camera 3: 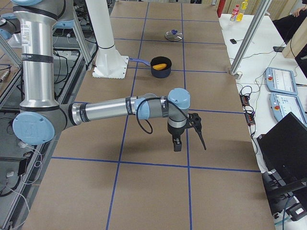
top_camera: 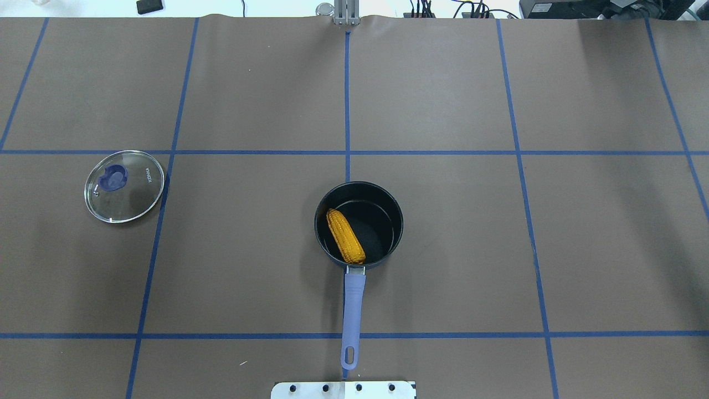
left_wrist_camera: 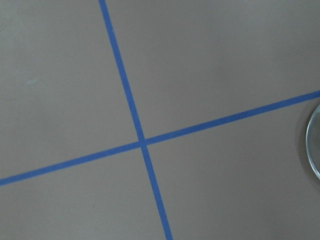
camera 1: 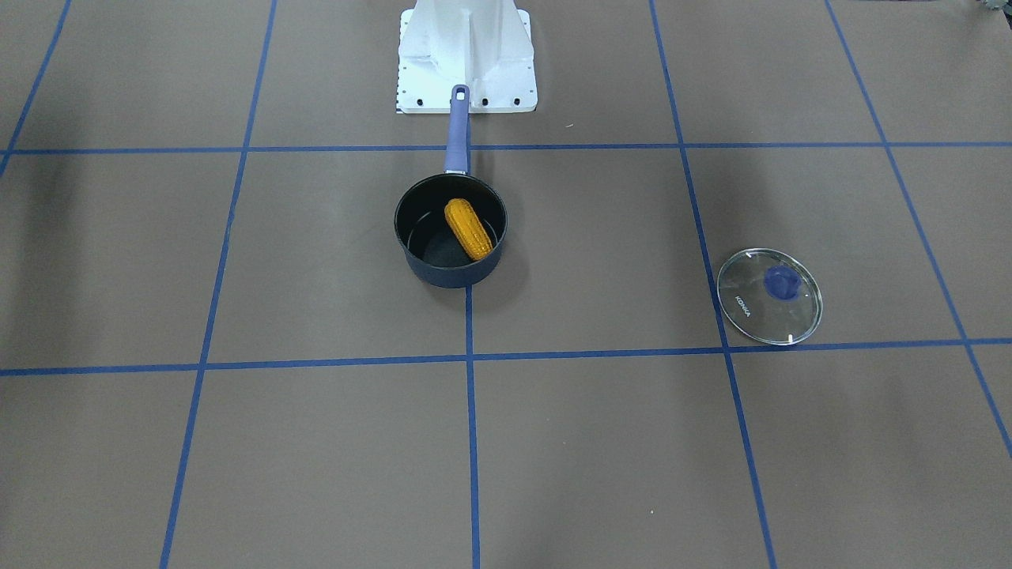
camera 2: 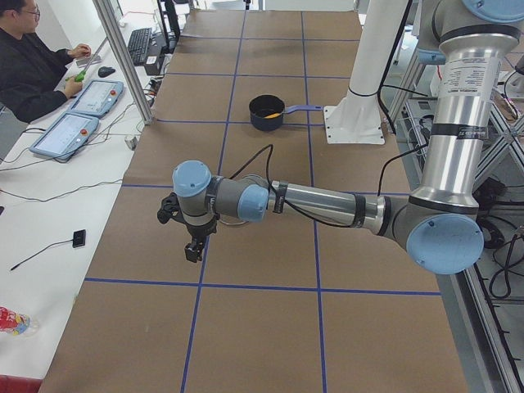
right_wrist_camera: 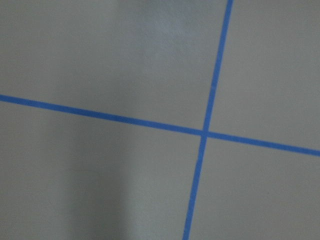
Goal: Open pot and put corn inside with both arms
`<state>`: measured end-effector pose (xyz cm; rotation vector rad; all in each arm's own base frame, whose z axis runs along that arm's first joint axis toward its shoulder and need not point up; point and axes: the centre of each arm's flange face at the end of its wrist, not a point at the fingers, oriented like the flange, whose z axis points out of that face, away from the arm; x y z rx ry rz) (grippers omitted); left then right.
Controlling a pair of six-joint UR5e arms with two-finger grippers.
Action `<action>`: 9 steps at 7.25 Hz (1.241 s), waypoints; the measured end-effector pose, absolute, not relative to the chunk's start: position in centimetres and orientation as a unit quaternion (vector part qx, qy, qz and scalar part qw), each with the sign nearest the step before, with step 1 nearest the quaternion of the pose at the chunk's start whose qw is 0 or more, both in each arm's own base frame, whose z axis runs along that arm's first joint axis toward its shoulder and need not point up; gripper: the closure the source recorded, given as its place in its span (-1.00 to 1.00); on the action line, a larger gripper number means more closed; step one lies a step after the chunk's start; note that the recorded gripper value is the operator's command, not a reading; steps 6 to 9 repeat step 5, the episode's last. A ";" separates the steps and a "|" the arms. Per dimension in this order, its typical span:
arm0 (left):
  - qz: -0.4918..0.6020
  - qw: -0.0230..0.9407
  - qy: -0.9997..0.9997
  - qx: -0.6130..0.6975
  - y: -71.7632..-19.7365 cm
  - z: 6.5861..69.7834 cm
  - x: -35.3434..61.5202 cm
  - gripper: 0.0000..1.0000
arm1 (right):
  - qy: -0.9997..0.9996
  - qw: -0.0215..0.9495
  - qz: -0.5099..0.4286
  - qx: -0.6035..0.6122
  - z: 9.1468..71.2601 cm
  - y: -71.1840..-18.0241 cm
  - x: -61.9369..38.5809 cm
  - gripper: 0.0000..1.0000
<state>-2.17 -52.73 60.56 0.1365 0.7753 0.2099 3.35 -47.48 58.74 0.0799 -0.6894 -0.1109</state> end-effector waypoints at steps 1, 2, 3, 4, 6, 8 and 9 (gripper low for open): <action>0.090 0.920 0.378 0.054 -52.0 61.4 -2.2 -1.00 | -0.337 0.940 -0.045 0.027 59.7 -46.2 3.6 -1.00; 0.083 0.921 0.378 0.047 -51.5 61.9 -2.3 -1.00 | -0.337 0.941 -0.032 0.018 60.1 -45.6 3.6 -1.00; 0.080 0.921 0.378 0.043 -51.2 62.3 -2.3 -1.00 | -0.339 0.941 -0.021 0.013 60.2 -45.4 3.7 -1.00; 0.078 0.922 0.378 0.042 -51.1 62.4 -2.4 -1.00 | -0.341 0.940 -0.016 0.011 60.1 -45.4 3.6 -1.00; 0.077 0.922 0.378 0.042 -51.0 62.4 -2.5 -1.00 | -0.343 0.939 -0.015 0.012 60.1 -45.4 3.6 -1.00; 0.077 0.922 0.378 0.042 -51.0 62.4 -2.5 -1.00 | -0.343 0.939 -0.015 0.012 60.1 -45.4 3.6 -1.00; 0.077 0.922 0.378 0.042 -51.0 62.4 -2.5 -1.00 | -0.343 0.939 -0.015 0.012 60.1 -45.4 3.6 -1.00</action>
